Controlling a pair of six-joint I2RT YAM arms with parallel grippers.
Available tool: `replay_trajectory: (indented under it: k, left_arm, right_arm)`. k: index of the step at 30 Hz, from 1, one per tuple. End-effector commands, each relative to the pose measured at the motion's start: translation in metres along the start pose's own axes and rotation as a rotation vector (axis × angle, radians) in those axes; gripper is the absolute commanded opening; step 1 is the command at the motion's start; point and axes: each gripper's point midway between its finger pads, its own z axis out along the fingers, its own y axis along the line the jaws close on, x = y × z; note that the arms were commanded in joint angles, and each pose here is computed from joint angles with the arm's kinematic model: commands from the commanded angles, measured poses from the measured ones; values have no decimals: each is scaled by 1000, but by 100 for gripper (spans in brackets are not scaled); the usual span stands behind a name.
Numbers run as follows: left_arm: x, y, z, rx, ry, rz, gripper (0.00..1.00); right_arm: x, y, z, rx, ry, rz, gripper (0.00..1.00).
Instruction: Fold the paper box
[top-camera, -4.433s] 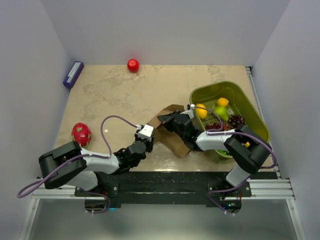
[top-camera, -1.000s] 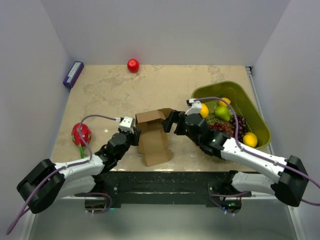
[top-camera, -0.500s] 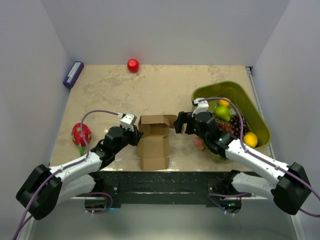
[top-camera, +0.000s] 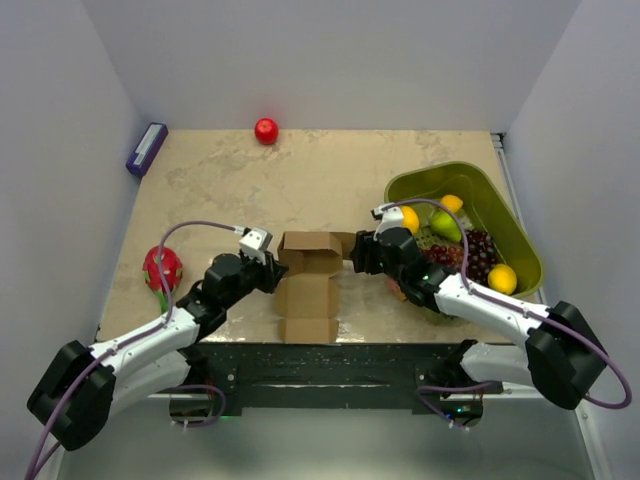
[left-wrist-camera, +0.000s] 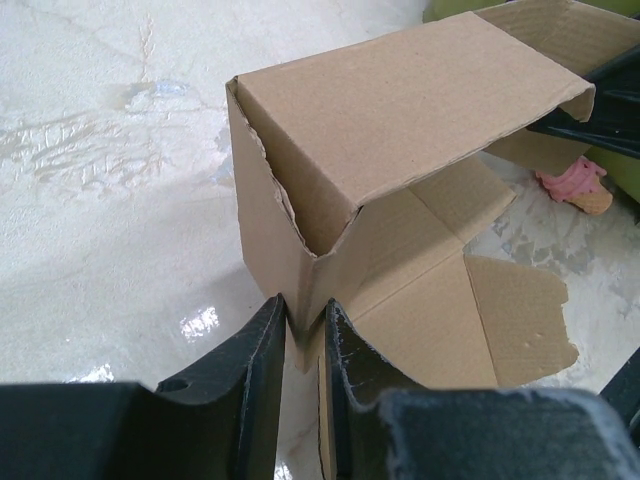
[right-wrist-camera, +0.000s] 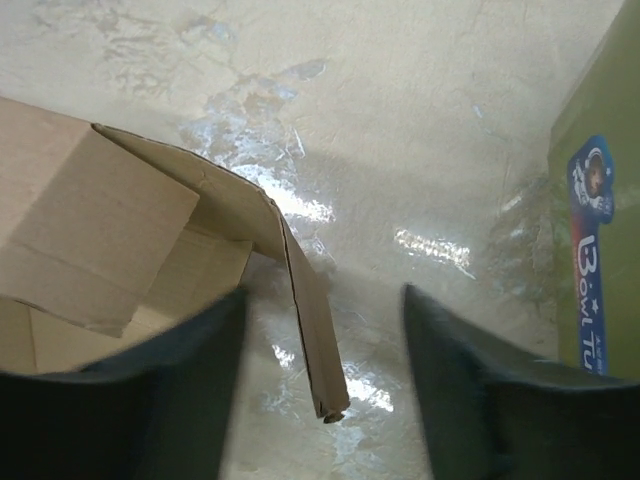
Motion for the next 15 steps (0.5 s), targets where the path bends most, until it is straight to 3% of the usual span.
replay_trajectory:
  k: [1,3,6,15]
  left_arm:
    - [-23,-5,1,23,-68,16,0]
    - [-23,-2,2,7,-66,15,0]
    - [-23,-1,7,-5,-57,7,0]
    - [-8,3,28,-43,16,-39,0]
  right_arm:
    - [-8,13,3,-53,-38,-8,51]
    - [-9,18,1,-53,-48,-15,32]
    - [-8,34,-2,-71,-60,-30,16]
    - [5,54,8,-47,-31,18,4]
